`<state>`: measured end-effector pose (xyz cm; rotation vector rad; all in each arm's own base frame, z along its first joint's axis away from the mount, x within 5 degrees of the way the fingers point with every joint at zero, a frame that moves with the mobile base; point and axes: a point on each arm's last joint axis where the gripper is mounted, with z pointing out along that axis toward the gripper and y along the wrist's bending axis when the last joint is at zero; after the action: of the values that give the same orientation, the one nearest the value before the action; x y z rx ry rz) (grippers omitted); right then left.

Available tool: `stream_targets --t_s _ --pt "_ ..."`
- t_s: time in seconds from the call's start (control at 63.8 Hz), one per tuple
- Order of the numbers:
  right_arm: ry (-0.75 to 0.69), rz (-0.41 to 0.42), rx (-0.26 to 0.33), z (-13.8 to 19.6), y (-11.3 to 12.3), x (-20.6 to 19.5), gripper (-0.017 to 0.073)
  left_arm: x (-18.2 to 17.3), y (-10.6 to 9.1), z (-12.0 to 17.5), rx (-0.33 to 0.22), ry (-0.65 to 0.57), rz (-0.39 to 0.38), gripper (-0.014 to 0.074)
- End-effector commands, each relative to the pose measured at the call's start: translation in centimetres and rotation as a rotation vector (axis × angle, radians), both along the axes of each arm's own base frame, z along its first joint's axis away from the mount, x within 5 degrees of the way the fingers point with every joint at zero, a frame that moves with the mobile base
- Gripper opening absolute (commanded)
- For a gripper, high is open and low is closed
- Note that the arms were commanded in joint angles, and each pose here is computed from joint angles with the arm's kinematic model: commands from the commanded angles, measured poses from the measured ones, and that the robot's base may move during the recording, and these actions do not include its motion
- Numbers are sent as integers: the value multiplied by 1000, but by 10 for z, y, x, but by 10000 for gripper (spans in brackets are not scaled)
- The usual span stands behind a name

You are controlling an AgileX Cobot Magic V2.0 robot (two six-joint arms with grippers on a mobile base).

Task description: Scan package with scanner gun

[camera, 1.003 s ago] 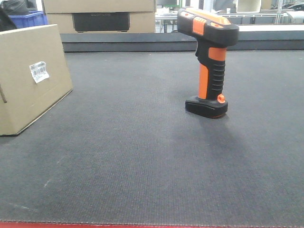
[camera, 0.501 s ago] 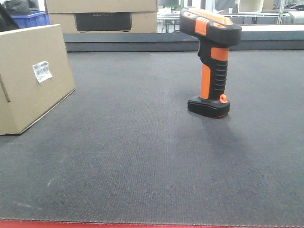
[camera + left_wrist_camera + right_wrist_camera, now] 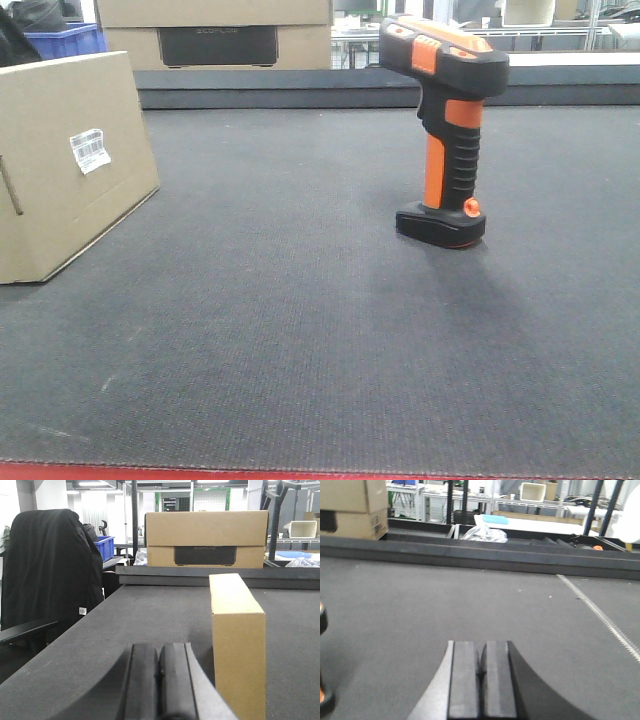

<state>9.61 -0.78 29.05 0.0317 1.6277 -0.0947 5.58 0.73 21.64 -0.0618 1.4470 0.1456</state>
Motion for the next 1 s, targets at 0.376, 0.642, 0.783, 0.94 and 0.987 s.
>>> stream_targets --t_s 0.376,0.642,0.783,0.94,0.987 --pt "-99 7 36 -82 4 -40 -162 -1 0 3 -10 -30 -8 -111" --pt "-109 16 32 -81 4 -40 -162 -1 0 3 -10 -30 -8 -111" --pt "-109 15 30 -81 4 -40 -162 -1 0 3 -10 -30 -8 -111" --pt "-116 15 30 -80 4 -40 -162 -1 0 3 -10 -30 -8 -111" --pt "-116 15 30 -80 4 -40 -162 -1 0 3 -10 -30 -8 -111"
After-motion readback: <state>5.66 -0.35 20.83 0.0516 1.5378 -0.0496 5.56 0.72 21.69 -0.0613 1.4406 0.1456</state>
